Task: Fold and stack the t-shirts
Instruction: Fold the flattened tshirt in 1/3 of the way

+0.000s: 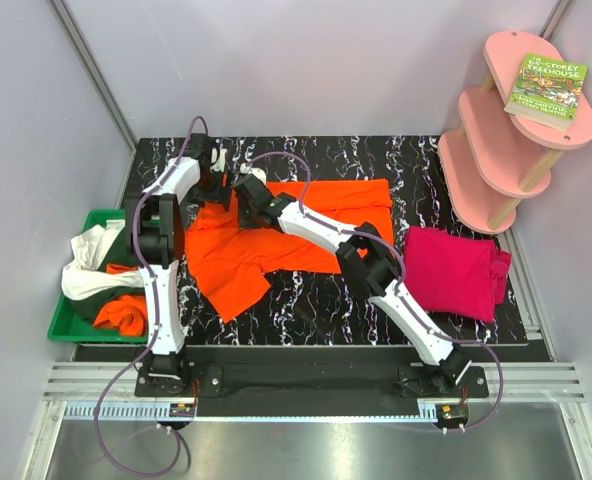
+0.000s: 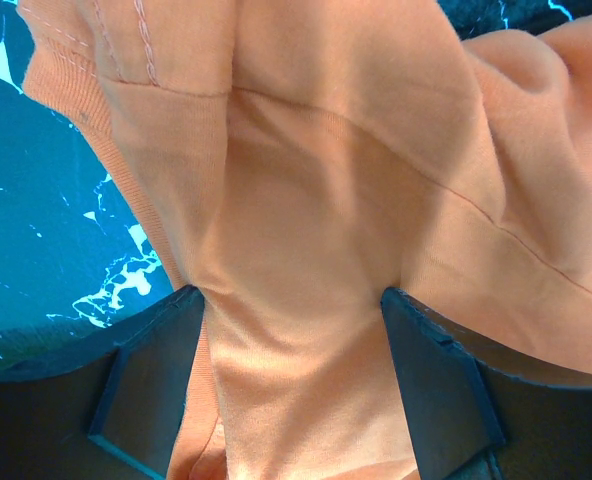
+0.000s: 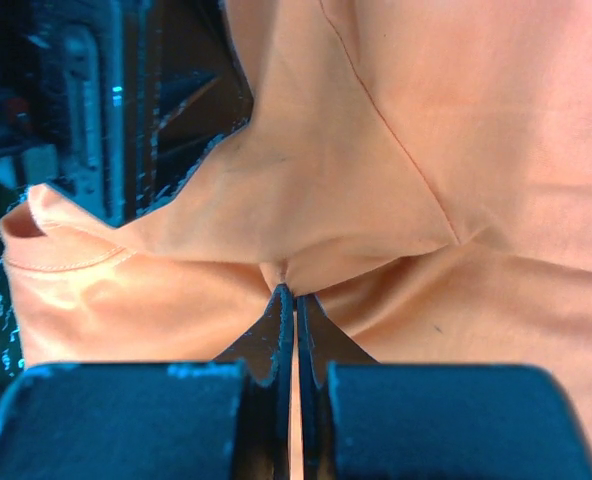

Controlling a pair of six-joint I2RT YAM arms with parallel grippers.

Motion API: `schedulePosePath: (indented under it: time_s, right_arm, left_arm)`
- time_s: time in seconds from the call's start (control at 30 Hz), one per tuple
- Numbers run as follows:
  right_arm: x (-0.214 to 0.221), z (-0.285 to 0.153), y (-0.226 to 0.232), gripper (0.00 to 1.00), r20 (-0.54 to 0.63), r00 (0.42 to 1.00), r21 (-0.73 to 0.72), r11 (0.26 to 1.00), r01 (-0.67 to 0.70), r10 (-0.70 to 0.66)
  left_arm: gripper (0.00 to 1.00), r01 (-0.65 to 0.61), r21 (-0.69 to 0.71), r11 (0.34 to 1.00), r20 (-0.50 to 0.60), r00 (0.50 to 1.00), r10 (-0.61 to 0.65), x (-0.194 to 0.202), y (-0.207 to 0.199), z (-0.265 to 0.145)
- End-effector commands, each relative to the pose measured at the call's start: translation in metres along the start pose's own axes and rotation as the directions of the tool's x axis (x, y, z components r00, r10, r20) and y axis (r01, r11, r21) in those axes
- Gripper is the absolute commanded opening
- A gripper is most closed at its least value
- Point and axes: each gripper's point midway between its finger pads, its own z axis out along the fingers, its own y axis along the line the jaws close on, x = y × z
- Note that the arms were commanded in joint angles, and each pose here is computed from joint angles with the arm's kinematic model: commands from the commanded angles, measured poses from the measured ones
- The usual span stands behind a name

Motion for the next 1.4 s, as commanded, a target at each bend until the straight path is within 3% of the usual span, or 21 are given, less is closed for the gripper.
schedulePosePath:
  time_s: [0.0, 0.27, 0.77, 0.8, 0.87, 0.9, 1.03, 1.2, 1.33, 1.37]
  right_arm:
    - [-0.045, -0.044, 0.035, 0.00, 0.108, 0.994, -0.062, 0.998, 0.001, 0.005]
    - [-0.038, -0.060, 0.042, 0.00, 0.093, 0.996, -0.073, 0.997, 0.011, -0.004]
    - [0.036, -0.055, 0.024, 0.00, -0.037, 0.999, -0.038, 0.999, 0.015, -0.016]
    - [0.036, -0.053, 0.021, 0.08, -0.036, 0.999, -0.031, 0.999, 0.018, -0.019]
    - [0.030, -0.052, 0.019, 0.21, -0.014, 1.000, -0.016, 1.000, 0.026, -0.027]
    - [0.018, -0.055, 0.022, 0.35, 0.013, 1.000, -0.020, 1.000, 0.024, -0.024]
    - [-0.035, -0.071, 0.021, 0.53, 0.123, 0.991, 0.023, 0.999, 0.048, -0.051]
    - [-0.095, -0.102, -0.005, 0.55, 0.232, 0.971, 0.086, 0.996, 0.032, -0.051]
    - [-0.113, -0.109, -0.083, 0.47, 0.238, 0.971, 0.211, 0.976, -0.043, -0.009]
    - [-0.106, -0.108, -0.110, 0.41, 0.224, 0.975, 0.276, 0.959, -0.059, -0.004]
  left_arm:
    - [0.78, 0.009, 0.023, 1.000, -0.027, 1.000, -0.008, 0.004, -0.007, 0.012]
    - [0.78, 0.006, 0.023, 1.000, -0.027, 1.000, -0.005, 0.001, -0.008, 0.014]
    - [0.79, 0.011, 0.018, 1.000, -0.035, 0.999, -0.010, 0.001, -0.007, 0.015]
    - [0.79, 0.011, 0.018, 1.000, -0.037, 0.999, -0.010, 0.001, -0.007, 0.015]
    - [0.79, 0.011, 0.011, 1.000, -0.034, 0.999, -0.010, 0.001, -0.006, 0.014]
    - [0.79, 0.009, 0.008, 1.000, -0.036, 0.999, -0.009, 0.001, -0.005, 0.014]
    - [0.79, 0.012, 0.007, 1.000, -0.013, 1.000, -0.012, -0.003, -0.005, 0.001]
    - [0.80, 0.015, 0.023, 1.000, 0.040, 0.999, -0.016, -0.016, -0.008, -0.021]
    - [0.80, 0.019, -0.006, 1.000, 0.049, 0.999, -0.019, -0.018, -0.002, -0.023]
    - [0.80, 0.025, -0.019, 0.999, 0.049, 0.999, -0.024, -0.017, 0.001, -0.023]
